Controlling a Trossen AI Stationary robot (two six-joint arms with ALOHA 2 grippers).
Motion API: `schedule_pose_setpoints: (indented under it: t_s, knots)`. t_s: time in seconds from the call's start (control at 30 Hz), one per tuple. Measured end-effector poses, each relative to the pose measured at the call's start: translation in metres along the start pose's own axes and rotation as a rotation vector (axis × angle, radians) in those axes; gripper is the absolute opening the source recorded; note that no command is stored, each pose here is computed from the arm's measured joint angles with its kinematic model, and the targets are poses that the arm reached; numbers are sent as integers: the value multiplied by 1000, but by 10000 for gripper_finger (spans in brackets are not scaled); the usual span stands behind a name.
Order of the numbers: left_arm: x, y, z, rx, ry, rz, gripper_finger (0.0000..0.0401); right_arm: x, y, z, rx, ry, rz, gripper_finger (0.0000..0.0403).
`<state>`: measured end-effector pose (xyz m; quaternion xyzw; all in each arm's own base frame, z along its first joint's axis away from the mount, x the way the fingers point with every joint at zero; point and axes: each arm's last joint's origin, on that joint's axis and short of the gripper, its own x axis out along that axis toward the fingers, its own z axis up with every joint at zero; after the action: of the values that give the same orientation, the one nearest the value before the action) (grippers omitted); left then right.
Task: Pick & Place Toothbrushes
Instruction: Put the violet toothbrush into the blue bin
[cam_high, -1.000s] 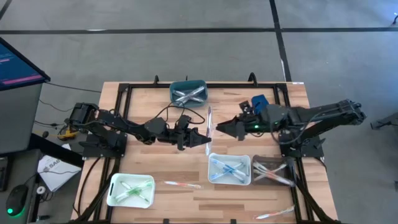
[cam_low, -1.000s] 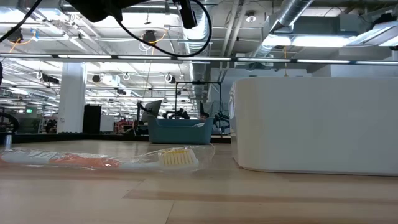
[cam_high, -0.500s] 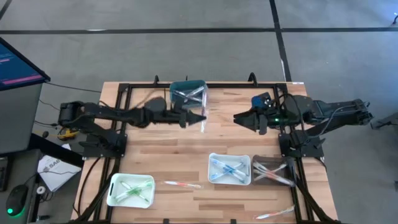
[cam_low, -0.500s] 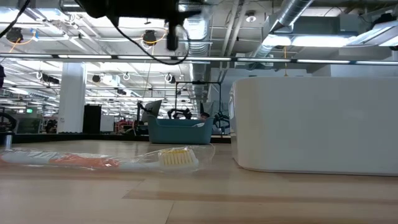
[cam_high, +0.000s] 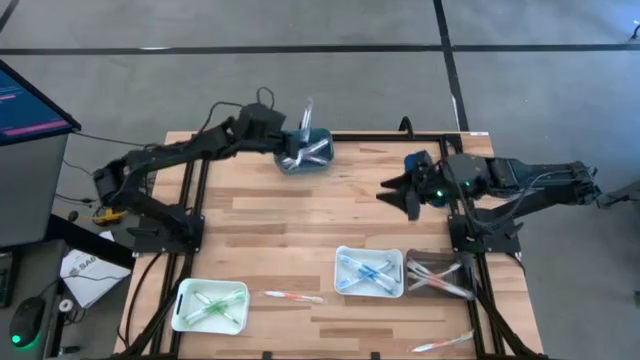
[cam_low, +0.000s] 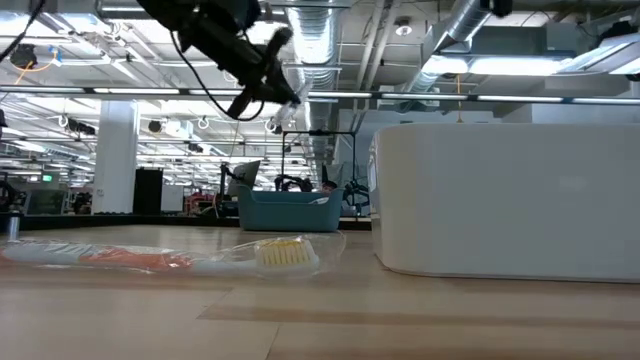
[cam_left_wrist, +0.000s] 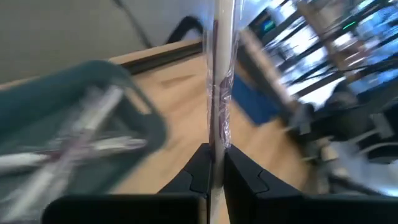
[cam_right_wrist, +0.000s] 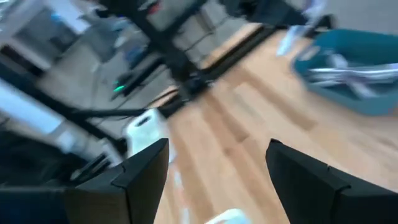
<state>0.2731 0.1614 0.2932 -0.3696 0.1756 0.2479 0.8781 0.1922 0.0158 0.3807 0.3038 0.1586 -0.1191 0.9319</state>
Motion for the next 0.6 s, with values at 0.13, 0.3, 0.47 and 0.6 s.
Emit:
schedule_pose_setpoints:
  t_s: [0.13,0.3,0.47,0.6]
  knots:
    - [22,6,14,88,114,100,11,3,-15,10,31,-40,-78,260]
    - [49,8,13,239,287,254,11,-3,-28,21,62,-58,-80,260]
    - [70,14,1,335,381,387,11,-9,-38,29,1,-65,-68,260]
    - [80,25,-8,344,443,468,11,-9,-46,34,14,-94,-110,260]
